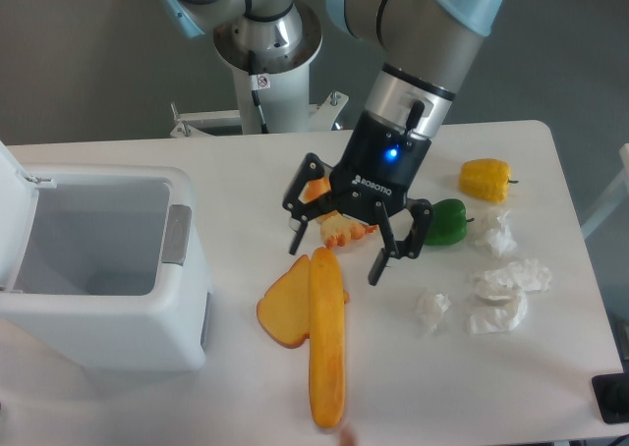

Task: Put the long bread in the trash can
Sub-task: 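Lower the gripper onto the end of the long yellow bread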

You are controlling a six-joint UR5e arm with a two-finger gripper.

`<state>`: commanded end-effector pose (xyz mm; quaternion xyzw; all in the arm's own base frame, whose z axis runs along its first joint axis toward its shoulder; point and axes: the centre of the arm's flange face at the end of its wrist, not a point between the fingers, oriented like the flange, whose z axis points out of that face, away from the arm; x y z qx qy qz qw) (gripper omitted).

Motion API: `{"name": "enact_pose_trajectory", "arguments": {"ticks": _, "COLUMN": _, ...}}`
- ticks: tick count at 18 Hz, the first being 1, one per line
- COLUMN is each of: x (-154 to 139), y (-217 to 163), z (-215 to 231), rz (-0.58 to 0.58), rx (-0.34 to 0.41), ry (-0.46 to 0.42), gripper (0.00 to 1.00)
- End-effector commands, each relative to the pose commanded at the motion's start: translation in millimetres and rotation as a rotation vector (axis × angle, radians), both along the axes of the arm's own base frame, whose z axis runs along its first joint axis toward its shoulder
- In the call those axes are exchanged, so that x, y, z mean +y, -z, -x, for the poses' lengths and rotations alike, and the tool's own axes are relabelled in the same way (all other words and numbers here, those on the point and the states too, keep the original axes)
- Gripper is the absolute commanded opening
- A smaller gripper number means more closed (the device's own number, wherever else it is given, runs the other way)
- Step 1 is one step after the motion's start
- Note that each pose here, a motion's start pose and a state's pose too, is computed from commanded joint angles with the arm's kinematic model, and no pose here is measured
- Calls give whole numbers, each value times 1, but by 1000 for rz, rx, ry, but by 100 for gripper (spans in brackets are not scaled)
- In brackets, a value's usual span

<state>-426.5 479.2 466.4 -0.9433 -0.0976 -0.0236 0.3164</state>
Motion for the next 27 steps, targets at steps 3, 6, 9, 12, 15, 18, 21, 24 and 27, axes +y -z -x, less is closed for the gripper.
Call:
{"name": "enact_pose_trajectory", "arguments": {"ticks": 3, "x": -5, "y": 21, "z": -2, "rz": 111, "rx": 109, "ry": 90, "gripper": 100}}
{"name": "enact_pose_trajectory", "arguments": {"ticks": 6, "x": -10, "y": 44, "z": -7, "rz": 259, "rx": 217, "ry": 185, "gripper": 100}}
{"name": "enact_pose_trajectory", "arguments": {"ticks": 9, "x": 4, "y": 69, "z": -18, "rz": 388, "rx": 262, "ry": 230, "gripper": 100}}
{"name": "enact_pose_trajectory", "arguments": {"ticks": 12, "x": 8, "y": 78, "z": -22, "rz": 422, "rx": 264, "ry": 239, "gripper": 100}}
{"name": "enact_pose_trajectory", "arguments": {"ticks": 15, "x": 12, "y": 82, "z": -31, "rz": 426, "rx": 260, "ry": 256, "gripper": 100}}
{"name": "enact_pose_trajectory", "arguments": {"ticks": 18, "x": 22, "y": 91, "z": -44, "rz": 434, "rx": 250, "ry": 278, "gripper": 100}}
{"name": "enact_pose_trajectory", "arguments": {"ticks": 21, "x": 26, "y": 95, "z": -54, "rz": 441, "rx": 243, "ry": 283, "gripper": 100}}
{"name": "enact_pose_trajectory", "arguments": {"ticks": 24, "x": 33, "y": 102, "z": -73, "rz": 503, "rx": 254, "ry": 254, "gripper": 100}}
{"name": "enact_pose_trajectory", "arguments": {"ticks": 27, "x": 37, "y": 107, "z": -82, "rz": 558, "rx": 245, "ry": 146, "gripper": 100}}
